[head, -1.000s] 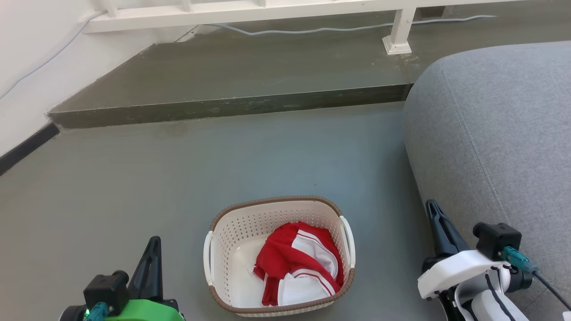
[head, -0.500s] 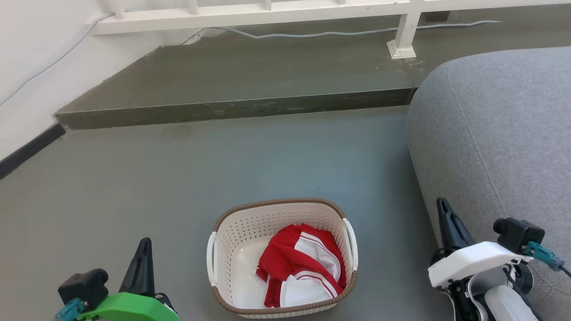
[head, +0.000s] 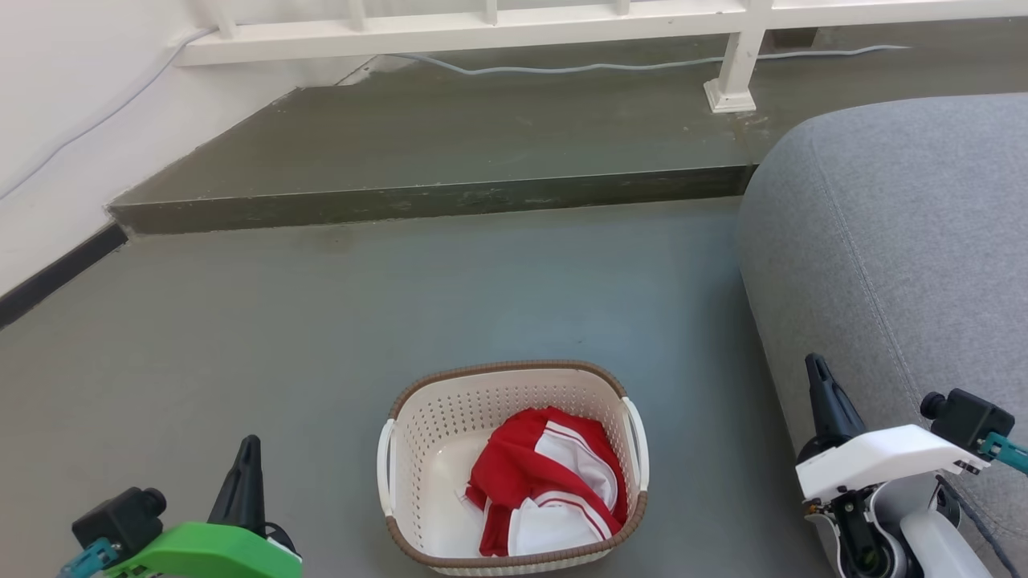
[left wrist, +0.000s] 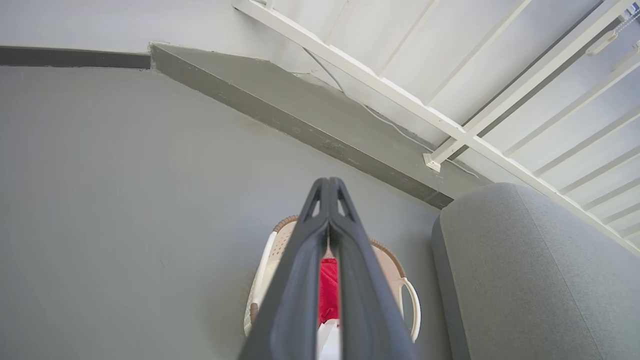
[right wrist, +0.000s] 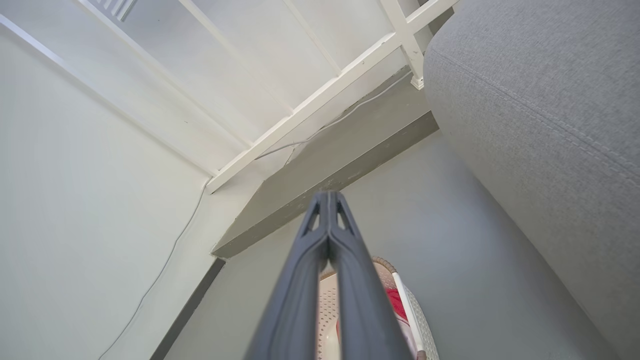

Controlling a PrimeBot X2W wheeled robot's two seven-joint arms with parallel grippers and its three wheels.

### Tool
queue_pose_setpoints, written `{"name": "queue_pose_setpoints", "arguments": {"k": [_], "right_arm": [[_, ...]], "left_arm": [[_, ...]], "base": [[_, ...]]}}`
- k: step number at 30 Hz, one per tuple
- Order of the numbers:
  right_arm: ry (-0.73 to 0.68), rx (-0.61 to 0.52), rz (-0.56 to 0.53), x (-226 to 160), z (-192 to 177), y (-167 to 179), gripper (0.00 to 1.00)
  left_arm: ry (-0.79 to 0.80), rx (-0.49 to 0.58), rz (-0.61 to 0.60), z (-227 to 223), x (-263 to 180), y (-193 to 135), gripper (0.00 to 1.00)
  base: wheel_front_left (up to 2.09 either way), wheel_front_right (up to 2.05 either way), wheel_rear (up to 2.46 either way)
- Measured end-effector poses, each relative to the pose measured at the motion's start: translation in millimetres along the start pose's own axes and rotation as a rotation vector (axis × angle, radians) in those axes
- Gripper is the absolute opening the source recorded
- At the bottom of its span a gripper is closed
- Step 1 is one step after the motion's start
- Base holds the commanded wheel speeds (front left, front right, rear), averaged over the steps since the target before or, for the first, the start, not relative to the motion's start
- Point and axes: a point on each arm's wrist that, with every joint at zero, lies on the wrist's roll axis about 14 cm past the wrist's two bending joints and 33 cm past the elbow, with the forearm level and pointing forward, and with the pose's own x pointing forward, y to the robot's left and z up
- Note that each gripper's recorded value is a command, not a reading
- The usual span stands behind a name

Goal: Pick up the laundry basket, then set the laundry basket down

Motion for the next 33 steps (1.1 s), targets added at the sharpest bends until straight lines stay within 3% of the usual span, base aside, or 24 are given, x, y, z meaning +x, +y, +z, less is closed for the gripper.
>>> {"name": "queue_pose_setpoints", "arguments": {"k": [33], "right_arm": [[-0.003,0.472,-0.001,9.5,19.2,-8.6,0.00]], "left_arm": [[-0.007,-0.462,0.041,16.9,4.3,20.1,0.00]], "base": [[0.00,0.00,0.00]]}}
